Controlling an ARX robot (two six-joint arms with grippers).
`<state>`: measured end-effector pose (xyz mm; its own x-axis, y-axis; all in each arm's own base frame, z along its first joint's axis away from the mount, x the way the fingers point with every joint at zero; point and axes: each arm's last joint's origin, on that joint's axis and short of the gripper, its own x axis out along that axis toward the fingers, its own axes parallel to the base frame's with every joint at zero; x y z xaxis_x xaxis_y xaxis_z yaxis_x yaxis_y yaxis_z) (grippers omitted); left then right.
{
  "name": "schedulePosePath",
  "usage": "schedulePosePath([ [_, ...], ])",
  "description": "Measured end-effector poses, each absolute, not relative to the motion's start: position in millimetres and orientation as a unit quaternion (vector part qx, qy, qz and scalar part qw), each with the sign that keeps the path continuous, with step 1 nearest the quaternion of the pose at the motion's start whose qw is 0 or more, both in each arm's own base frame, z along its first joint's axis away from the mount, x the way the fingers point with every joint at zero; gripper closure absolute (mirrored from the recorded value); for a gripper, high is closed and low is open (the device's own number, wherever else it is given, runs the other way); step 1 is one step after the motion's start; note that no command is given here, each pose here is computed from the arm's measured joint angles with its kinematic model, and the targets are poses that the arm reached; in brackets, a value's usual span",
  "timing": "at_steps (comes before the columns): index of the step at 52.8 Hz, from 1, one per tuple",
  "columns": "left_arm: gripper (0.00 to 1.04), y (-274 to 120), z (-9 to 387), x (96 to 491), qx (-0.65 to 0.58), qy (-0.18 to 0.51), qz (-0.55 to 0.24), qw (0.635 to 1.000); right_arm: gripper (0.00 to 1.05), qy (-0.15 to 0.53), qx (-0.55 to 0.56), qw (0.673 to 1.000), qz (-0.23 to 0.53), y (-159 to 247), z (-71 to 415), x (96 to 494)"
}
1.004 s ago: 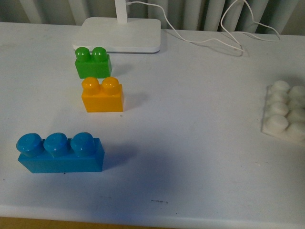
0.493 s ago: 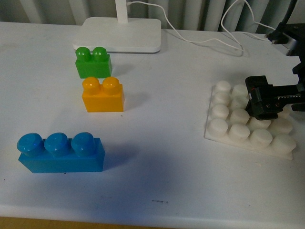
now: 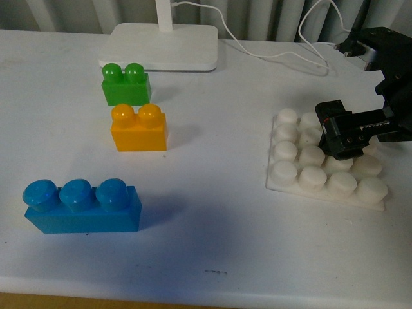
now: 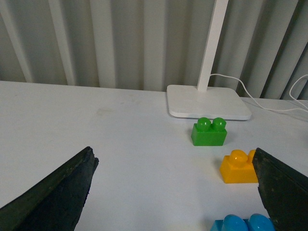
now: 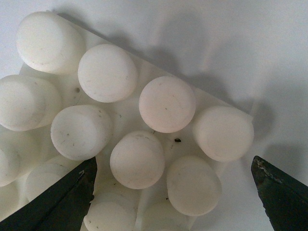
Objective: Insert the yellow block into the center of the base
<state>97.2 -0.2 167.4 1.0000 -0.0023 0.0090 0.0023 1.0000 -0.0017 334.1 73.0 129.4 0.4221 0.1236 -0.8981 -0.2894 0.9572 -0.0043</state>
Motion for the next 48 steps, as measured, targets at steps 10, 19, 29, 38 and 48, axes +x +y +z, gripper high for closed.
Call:
schedulePosePath([
  [10, 0.06, -0.2, 167.4, 97.2, -0.001, -0.004, -0.001, 1.000, 0.09, 0.527, -0.078, 0.836, 0.130, 71.7, 130.1, 333.2],
  [19, 0.06, -0.2, 167.4, 97.2, -0.001, -0.004, -0.001, 1.000, 0.09, 0.527, -0.081, 0.836, 0.130, 75.2, 129.2, 331.8],
  [29, 0.06, -0.2, 167.4, 97.2, -0.001, -0.004, -0.001, 1.000, 0.09, 0.531, -0.055, 0.835, 0.133, 90.6, 128.0, 331.0],
  [38, 0.06, -0.2, 167.4, 97.2, -0.001, -0.004, -0.001, 1.000, 0.09, 0.531, -0.051, 0.833, 0.143, 108.3, 127.3, 331.6],
  [48, 0.06, -0.2, 167.4, 97.2, -0.001, -0.004, -0.001, 1.000, 0.09, 0.531, -0.049, 0.833, 0.146, 115.3, 127.7, 333.0],
])
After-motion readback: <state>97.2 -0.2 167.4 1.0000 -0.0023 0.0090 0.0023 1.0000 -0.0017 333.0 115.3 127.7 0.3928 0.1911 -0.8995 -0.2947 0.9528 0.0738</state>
